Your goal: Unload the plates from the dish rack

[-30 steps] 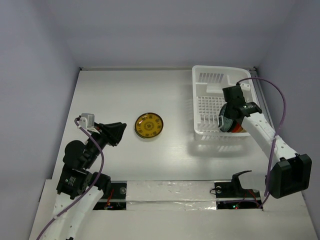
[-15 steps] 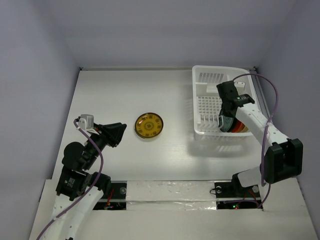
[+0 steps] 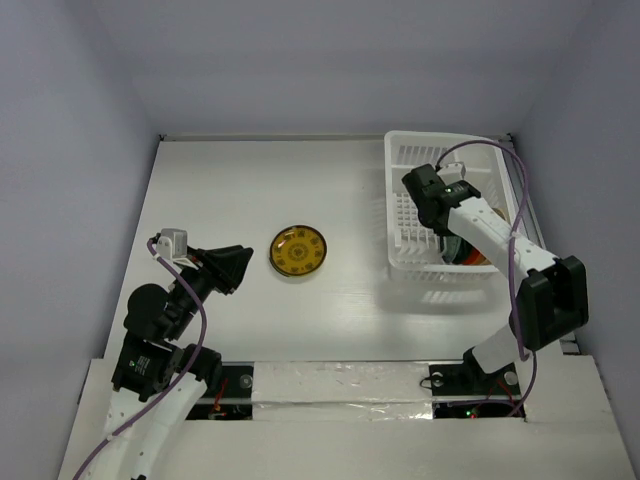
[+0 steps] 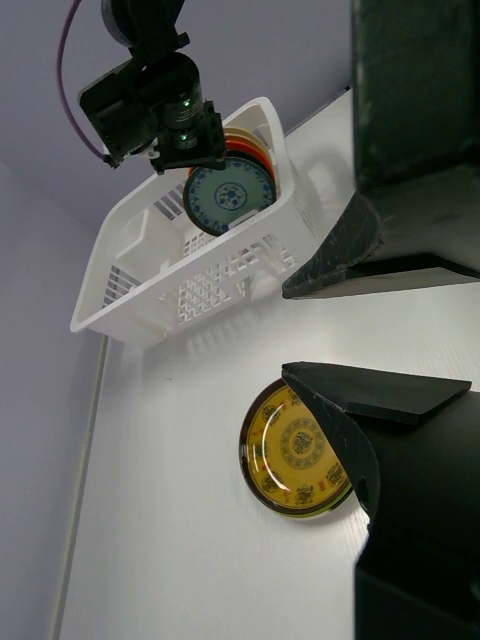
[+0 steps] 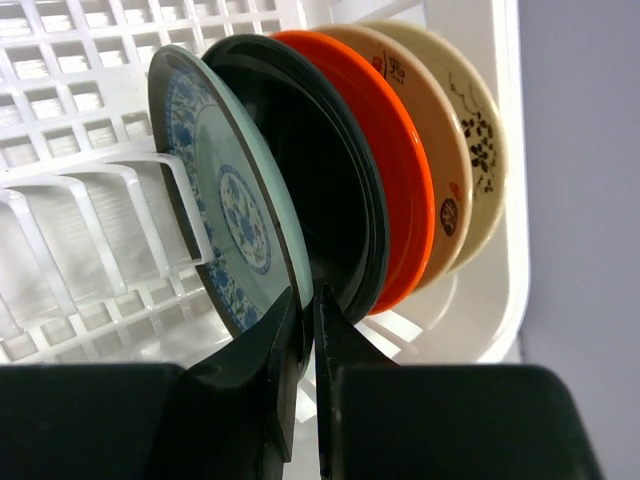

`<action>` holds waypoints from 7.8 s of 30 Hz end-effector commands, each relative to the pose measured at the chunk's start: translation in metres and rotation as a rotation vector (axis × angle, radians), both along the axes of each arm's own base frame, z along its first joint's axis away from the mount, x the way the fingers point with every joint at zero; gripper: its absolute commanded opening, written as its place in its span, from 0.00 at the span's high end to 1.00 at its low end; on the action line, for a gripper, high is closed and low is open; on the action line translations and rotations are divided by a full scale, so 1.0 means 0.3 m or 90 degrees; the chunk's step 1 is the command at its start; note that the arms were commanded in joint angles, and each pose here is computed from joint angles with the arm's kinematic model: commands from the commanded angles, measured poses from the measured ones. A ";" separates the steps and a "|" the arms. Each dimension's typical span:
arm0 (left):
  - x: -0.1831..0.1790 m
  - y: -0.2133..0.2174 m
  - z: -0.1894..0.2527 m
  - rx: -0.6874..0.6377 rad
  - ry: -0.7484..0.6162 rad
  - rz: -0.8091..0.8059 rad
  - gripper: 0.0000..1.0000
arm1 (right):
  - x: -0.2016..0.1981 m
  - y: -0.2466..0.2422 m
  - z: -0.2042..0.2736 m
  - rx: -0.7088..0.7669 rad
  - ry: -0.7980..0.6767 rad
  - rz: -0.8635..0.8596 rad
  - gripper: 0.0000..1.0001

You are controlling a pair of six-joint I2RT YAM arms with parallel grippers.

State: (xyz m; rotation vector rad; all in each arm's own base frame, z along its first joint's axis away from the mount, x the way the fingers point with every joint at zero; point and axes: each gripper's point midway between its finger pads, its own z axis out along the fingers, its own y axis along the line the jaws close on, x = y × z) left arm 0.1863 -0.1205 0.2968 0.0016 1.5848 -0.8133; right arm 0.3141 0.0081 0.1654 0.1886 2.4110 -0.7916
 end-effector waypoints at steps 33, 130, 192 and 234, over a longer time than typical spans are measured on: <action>0.012 0.001 0.039 -0.008 -0.013 0.007 0.71 | 0.052 1.042 0.429 0.614 -0.311 0.409 1.00; -0.032 -0.007 0.076 -0.022 -0.049 -0.016 0.75 | 0.083 -0.159 0.057 0.073 -0.111 -0.104 0.86; 0.012 0.010 0.042 -0.017 -0.018 0.018 0.74 | 0.125 1.246 -0.079 0.688 -0.109 0.374 1.00; -0.055 -0.006 0.091 -0.034 -0.062 -0.021 0.73 | -0.026 -0.218 0.173 0.083 -0.248 -0.151 0.64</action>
